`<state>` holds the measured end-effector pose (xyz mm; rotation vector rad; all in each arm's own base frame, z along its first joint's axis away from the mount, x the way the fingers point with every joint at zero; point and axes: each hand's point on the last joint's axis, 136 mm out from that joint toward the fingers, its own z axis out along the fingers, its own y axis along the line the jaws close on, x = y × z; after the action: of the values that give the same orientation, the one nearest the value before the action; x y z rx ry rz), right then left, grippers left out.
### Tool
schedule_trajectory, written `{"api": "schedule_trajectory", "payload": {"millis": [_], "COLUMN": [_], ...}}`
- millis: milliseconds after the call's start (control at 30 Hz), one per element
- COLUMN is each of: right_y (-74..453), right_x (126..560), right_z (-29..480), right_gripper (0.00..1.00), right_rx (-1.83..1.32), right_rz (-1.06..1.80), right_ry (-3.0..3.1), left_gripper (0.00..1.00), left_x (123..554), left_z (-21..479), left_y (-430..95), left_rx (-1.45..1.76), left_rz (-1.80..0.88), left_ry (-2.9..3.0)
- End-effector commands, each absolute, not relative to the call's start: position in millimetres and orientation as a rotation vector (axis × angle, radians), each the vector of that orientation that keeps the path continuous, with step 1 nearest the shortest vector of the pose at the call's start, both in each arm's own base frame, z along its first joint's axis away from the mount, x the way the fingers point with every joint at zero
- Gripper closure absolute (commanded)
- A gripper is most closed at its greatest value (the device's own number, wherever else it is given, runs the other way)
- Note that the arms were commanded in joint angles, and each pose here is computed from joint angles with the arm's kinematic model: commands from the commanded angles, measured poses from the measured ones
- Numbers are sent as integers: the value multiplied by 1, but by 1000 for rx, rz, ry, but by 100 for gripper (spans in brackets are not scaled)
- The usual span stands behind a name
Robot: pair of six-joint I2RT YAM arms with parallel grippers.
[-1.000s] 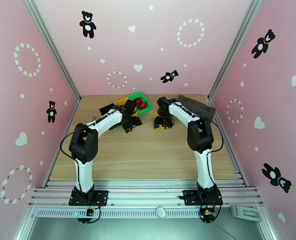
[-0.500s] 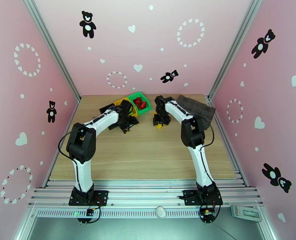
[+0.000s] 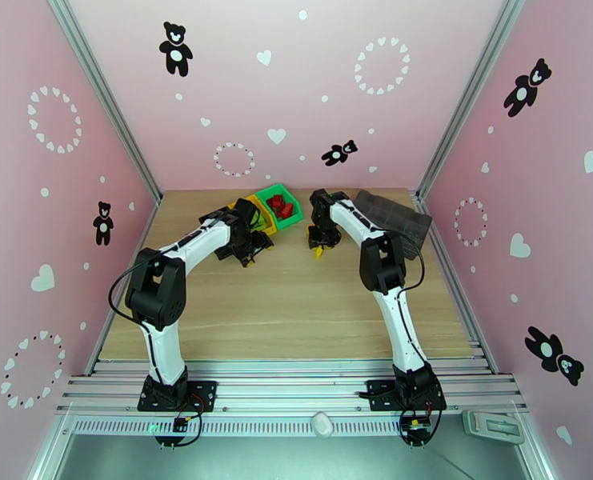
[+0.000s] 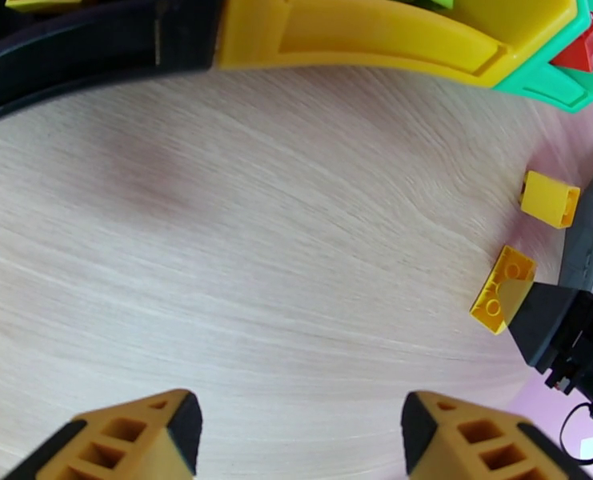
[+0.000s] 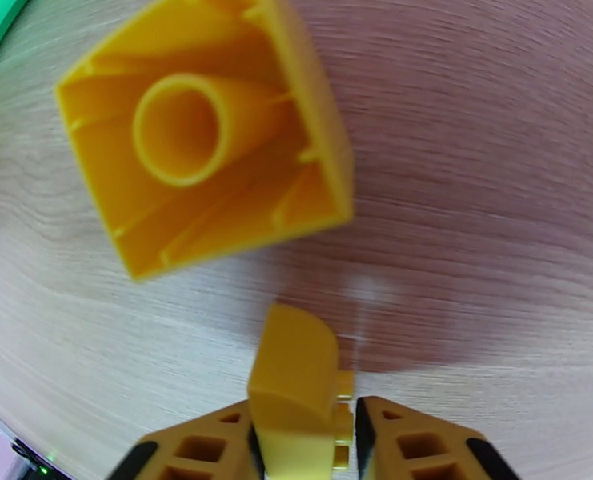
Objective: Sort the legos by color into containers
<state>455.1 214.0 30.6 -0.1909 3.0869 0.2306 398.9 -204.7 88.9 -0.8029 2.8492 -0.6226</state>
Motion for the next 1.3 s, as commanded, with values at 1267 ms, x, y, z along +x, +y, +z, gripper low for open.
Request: {"api": "schedule_trajectory", "payload": {"millis": [1267], "right_y": [453], "right_x": [442], "right_z": [142], "right_gripper": [73], "right_rx": [-63], "right_rz": [1480], "right_ry": [2705], "left_gripper": [23], "left_x": [394], "left_z": [162], "left_y": [-61], "left_rx": [-1190], "left_rz": [-664], "left_ry": [2483]}}
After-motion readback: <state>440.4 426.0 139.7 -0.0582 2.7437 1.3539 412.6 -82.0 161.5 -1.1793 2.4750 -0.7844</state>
